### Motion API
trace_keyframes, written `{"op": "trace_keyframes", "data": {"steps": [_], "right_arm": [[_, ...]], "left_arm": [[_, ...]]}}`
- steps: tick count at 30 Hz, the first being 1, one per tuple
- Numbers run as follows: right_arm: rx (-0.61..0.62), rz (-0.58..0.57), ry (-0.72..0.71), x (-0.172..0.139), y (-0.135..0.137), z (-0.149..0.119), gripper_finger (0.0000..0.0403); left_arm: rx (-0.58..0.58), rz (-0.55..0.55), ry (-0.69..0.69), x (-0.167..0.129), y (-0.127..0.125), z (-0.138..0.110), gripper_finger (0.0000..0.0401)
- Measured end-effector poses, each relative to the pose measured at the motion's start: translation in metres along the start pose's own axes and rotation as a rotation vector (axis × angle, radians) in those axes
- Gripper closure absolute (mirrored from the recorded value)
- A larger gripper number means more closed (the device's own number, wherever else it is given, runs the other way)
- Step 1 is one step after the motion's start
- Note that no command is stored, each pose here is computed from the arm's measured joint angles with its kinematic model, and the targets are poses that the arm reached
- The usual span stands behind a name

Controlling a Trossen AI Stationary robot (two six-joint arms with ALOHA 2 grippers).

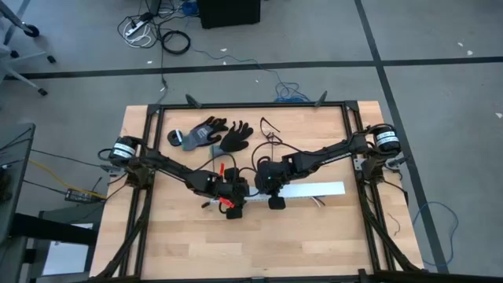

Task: Ziptie cables
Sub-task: Close the white cable duct

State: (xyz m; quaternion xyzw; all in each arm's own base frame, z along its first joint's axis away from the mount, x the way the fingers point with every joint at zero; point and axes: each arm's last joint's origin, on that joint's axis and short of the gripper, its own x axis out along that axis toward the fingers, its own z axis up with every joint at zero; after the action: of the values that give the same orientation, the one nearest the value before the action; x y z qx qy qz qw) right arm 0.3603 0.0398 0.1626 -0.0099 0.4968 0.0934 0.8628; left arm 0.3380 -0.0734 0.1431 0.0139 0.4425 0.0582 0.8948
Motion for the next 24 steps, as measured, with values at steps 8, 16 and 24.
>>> {"op": "trace_keyframes", "data": {"steps": [8,16,24], "right_arm": [[0.002,-0.001,0.015,0.0,0.001,-0.001,0.0402],[0.018,0.026,0.028,0.0,0.002,-0.003,0.0403],[0.049,0.035,0.022,0.0,0.0,-0.003,0.0403]], "left_arm": [[-0.011,-0.034,0.041,-0.011,0.005,-0.004,0.011],[-0.143,-0.13,-0.018,-0.009,0.008,-0.035,0.0108],[-0.14,-0.145,-0.006,-0.009,0.008,-0.039,0.014]]}}
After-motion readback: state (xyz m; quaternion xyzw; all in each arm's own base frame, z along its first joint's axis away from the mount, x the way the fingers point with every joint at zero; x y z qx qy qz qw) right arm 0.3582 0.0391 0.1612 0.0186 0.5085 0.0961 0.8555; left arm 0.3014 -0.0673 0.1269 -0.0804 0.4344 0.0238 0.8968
